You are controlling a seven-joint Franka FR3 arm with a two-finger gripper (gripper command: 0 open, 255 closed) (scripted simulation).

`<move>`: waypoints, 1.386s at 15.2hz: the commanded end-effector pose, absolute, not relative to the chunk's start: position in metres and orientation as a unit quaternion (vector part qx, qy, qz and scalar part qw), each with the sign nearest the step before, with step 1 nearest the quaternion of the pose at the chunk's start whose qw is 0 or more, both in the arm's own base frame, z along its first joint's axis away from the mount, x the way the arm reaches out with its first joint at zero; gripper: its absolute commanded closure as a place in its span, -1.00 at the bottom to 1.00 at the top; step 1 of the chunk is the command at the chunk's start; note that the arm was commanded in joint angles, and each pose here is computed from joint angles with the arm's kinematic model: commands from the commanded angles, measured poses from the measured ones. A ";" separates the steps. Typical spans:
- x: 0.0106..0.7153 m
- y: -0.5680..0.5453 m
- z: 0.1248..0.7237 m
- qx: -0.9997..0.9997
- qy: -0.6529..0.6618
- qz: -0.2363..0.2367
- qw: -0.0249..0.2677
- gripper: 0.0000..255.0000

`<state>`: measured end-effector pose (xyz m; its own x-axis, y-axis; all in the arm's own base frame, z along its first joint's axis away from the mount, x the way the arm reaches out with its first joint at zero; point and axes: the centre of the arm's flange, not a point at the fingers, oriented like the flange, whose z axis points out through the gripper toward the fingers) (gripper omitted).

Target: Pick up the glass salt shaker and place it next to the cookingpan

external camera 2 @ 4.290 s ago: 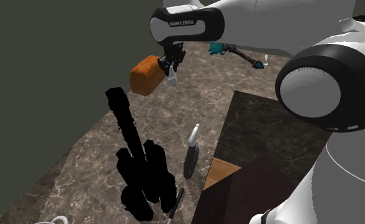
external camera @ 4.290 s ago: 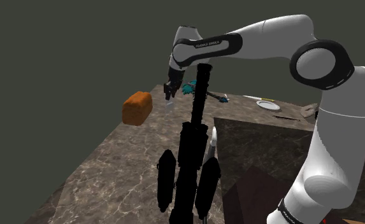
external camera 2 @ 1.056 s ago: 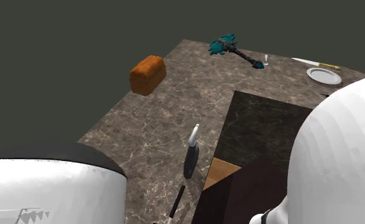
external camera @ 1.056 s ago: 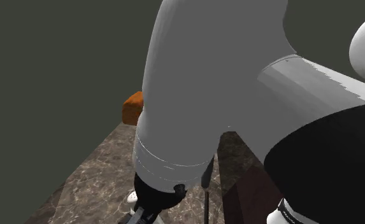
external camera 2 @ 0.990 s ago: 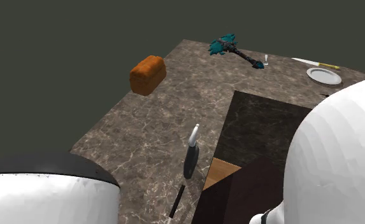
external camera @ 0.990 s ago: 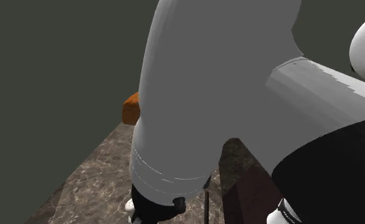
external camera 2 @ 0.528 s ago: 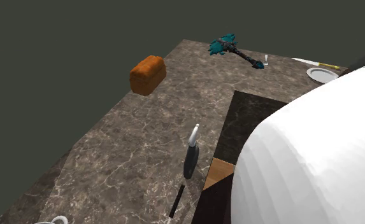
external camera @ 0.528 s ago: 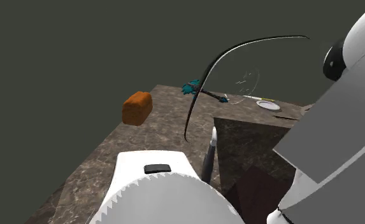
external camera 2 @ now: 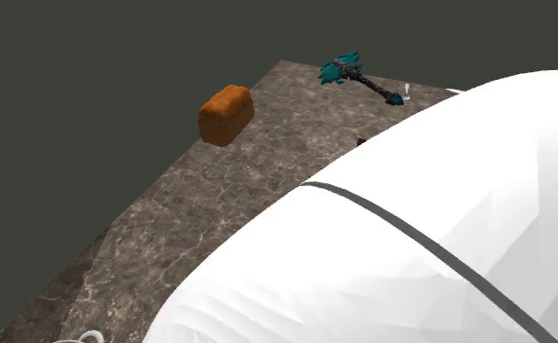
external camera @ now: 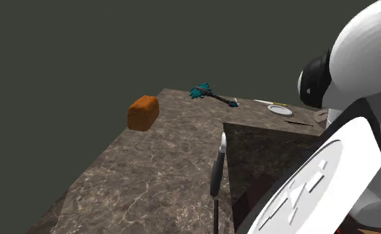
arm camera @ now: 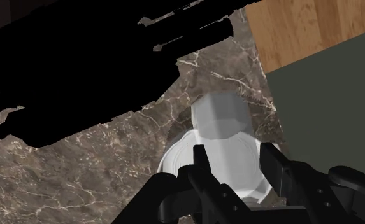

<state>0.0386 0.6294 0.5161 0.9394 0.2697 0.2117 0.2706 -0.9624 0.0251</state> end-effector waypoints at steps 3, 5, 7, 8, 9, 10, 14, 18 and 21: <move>0.026 0.641 0.502 -0.985 -0.136 -0.108 0.002 1.00; 0.026 0.641 0.491 -0.985 -0.136 -0.108 0.002 1.00; 0.026 0.641 0.481 -0.985 -0.136 -0.108 0.002 1.00; 0.026 0.641 0.476 -0.985 -0.136 -0.108 0.002 1.00; 0.026 0.641 0.470 -0.985 -0.136 -0.108 0.002 1.00; 0.026 0.641 0.465 -0.985 -0.136 -0.108 0.002 1.00; 0.026 0.641 0.444 -0.985 -0.136 -0.108 0.002 1.00; 0.026 0.641 0.423 -0.985 -0.136 -0.108 0.002 1.00; 0.026 0.641 0.407 -0.985 -0.136 -0.108 0.002 1.00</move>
